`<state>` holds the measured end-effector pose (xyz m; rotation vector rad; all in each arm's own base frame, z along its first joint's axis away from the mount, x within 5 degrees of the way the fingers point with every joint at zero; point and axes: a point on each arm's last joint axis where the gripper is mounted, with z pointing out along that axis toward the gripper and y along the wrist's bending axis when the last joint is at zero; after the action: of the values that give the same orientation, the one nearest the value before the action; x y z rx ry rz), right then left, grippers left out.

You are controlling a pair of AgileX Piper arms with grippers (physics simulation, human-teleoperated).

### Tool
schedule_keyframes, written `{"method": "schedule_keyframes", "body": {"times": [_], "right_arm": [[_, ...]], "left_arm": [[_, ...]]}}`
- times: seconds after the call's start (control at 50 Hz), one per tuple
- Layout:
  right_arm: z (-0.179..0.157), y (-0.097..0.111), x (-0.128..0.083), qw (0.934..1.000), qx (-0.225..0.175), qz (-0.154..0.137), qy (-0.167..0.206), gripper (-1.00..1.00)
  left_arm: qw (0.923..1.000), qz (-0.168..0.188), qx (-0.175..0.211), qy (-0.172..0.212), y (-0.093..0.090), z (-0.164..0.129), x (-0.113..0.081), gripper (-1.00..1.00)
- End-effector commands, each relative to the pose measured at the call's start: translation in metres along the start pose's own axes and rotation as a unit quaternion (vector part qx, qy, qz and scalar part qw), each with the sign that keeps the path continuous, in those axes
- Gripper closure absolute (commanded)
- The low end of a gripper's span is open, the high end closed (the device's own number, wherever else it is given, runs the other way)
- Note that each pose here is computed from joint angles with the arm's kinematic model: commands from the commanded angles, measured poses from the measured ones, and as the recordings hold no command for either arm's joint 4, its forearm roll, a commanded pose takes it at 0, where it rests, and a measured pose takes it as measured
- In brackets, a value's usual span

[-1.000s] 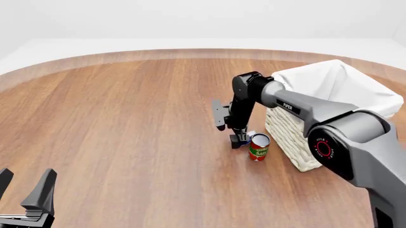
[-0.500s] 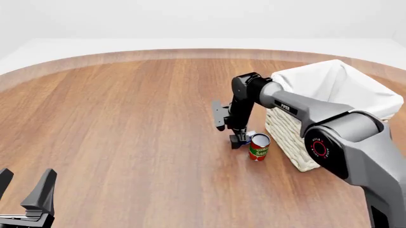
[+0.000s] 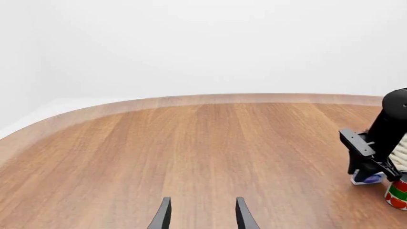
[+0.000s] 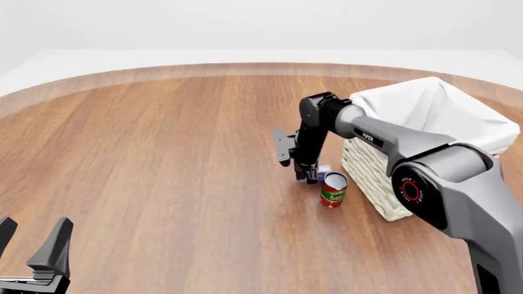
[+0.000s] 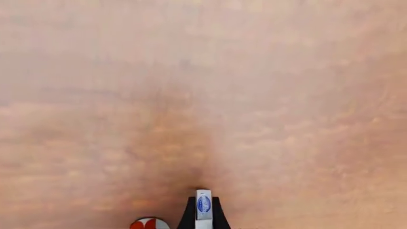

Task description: Pick up the alphabet soup and the cream cheese box, and put them in the basket.

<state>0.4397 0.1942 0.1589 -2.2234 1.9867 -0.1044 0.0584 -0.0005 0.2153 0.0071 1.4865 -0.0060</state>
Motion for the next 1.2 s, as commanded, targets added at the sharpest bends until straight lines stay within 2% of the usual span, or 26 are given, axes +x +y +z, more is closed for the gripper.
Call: {"method": "schedule_keyframes", "body": {"times": [0.02,0.36,0.62,0.64,0.88,1.0,1.2], "right_arm": [[-0.013,-0.011,-0.004,0.9993,0.037,-0.002,-0.011,1.00],[-0.046,-0.024,-0.017,0.9946,0.098,-0.011,-0.032,1.00],[-0.086,-0.021,-0.027,0.9893,0.137,-0.010,-0.050,1.00],[-0.093,-0.022,-0.028,0.9873,0.149,-0.011,-0.054,1.00],[-0.126,-0.015,-0.033,0.9823,0.175,-0.010,-0.067,1.00],[-0.151,-0.010,-0.036,0.9769,0.198,-0.003,-0.081,1.00],[-0.174,-0.002,-0.027,0.9719,0.218,0.010,-0.088,1.00]], "left_arm": [[1.0000,0.000,0.000,0.000,0.000,0.000,0.000,-1.00],[1.0000,0.000,0.000,0.000,0.000,0.000,0.000,-1.00],[1.0000,0.000,0.000,0.000,0.000,0.000,0.000,-1.00],[1.0000,0.000,0.000,0.000,0.000,0.000,0.000,-1.00],[1.0000,0.000,0.000,0.000,0.000,0.000,0.000,-1.00],[1.0000,0.000,0.000,0.000,0.000,0.000,0.000,-1.00],[1.0000,0.000,0.000,0.000,0.000,0.000,0.000,-1.00]]}}
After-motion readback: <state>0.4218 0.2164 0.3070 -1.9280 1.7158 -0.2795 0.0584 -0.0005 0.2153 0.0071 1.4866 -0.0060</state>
